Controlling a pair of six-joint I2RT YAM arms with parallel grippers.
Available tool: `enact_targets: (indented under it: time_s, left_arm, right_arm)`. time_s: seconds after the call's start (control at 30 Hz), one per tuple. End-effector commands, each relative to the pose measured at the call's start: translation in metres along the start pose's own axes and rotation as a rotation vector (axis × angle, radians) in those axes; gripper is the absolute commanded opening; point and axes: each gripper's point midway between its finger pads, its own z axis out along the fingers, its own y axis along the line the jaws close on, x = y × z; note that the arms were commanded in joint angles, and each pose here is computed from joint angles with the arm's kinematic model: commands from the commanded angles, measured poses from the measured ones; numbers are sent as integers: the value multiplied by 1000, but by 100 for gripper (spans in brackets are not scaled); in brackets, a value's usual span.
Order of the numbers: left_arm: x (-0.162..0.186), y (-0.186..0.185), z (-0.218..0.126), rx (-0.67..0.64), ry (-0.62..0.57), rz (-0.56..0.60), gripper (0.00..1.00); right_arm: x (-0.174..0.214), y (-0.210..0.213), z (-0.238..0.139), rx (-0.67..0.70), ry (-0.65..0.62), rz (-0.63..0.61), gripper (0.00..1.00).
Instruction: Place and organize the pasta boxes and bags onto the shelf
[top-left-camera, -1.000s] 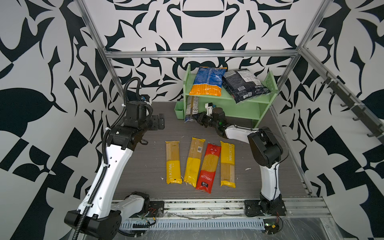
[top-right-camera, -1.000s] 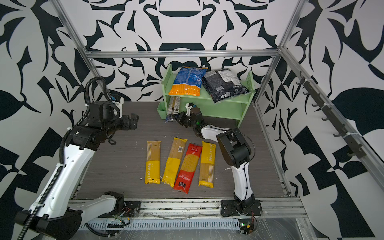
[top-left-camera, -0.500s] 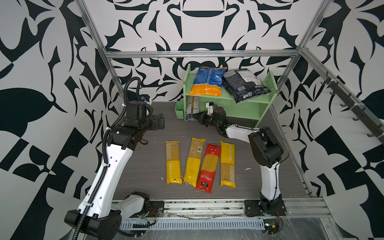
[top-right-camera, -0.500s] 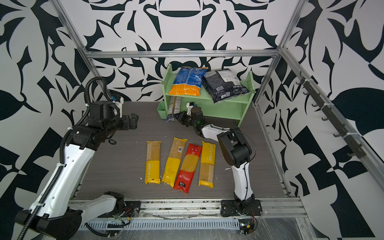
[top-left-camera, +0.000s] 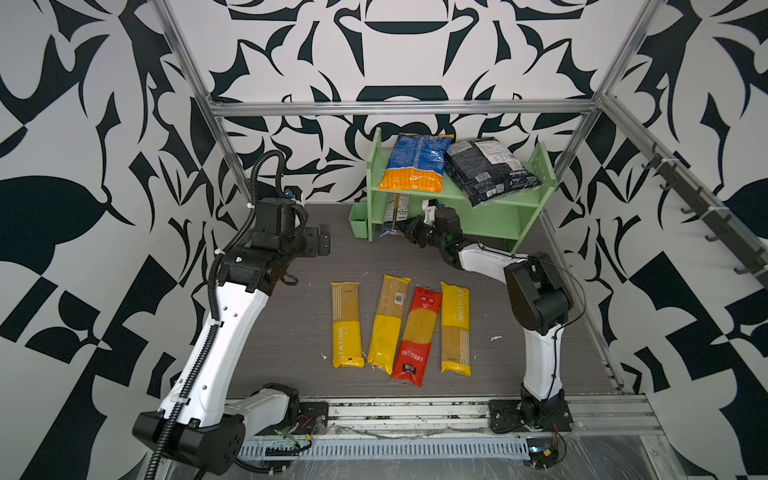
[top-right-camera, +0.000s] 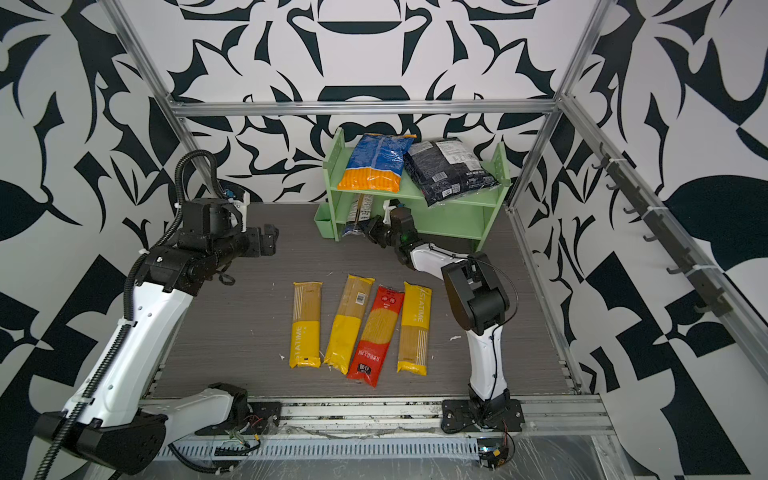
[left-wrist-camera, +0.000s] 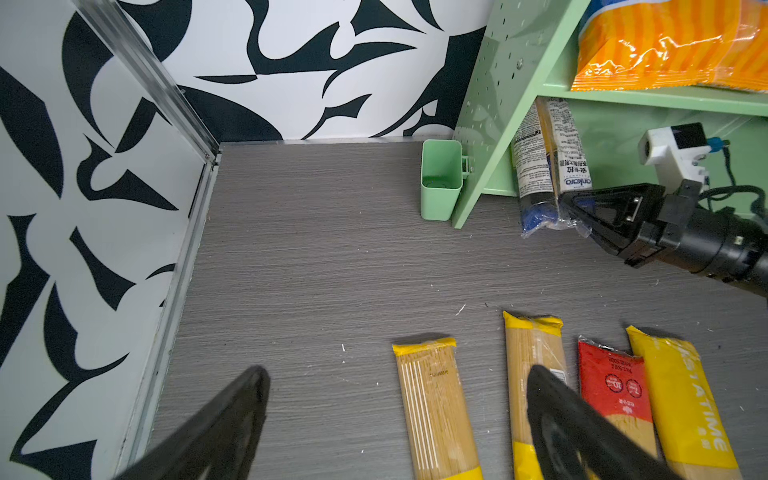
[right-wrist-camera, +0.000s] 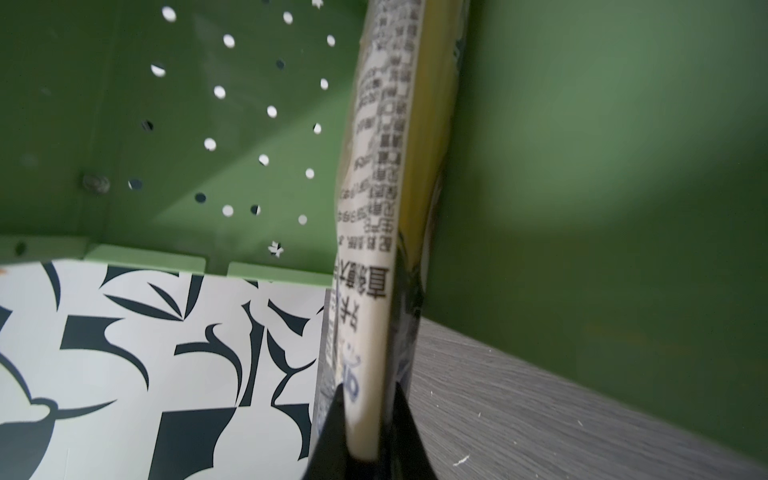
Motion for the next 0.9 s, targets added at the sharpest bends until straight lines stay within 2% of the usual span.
enact_targets:
  time_s: [0.0, 0.13, 0.3, 0.33, 0.57, 0.87]
  left_arm:
    - [-9, 2, -6, -8, -25, 3, 99]
    - [-7, 3, -6, -15, -23, 2, 99]
    - [-1, 7, -6, -34, -18, -3, 99]
    - [0, 8, -6, -36, -15, -4, 99]
    - [3, 5, -3, -23, -15, -20, 99]
    - [6, 1, 3, 4, -19, -42, 99]
  right_arm:
    - [-48, 96, -12, -242, -130, -179, 0]
    - [-49, 93, -3, -245, -116, -151, 12]
    - [-45, 82, 2, -215, -95, -121, 39]
    - [-44, 79, 1, -206, -92, -115, 41]
    - [-31, 69, -15, -143, -73, -120, 52]
    - [-9, 51, -38, -26, -10, -117, 58]
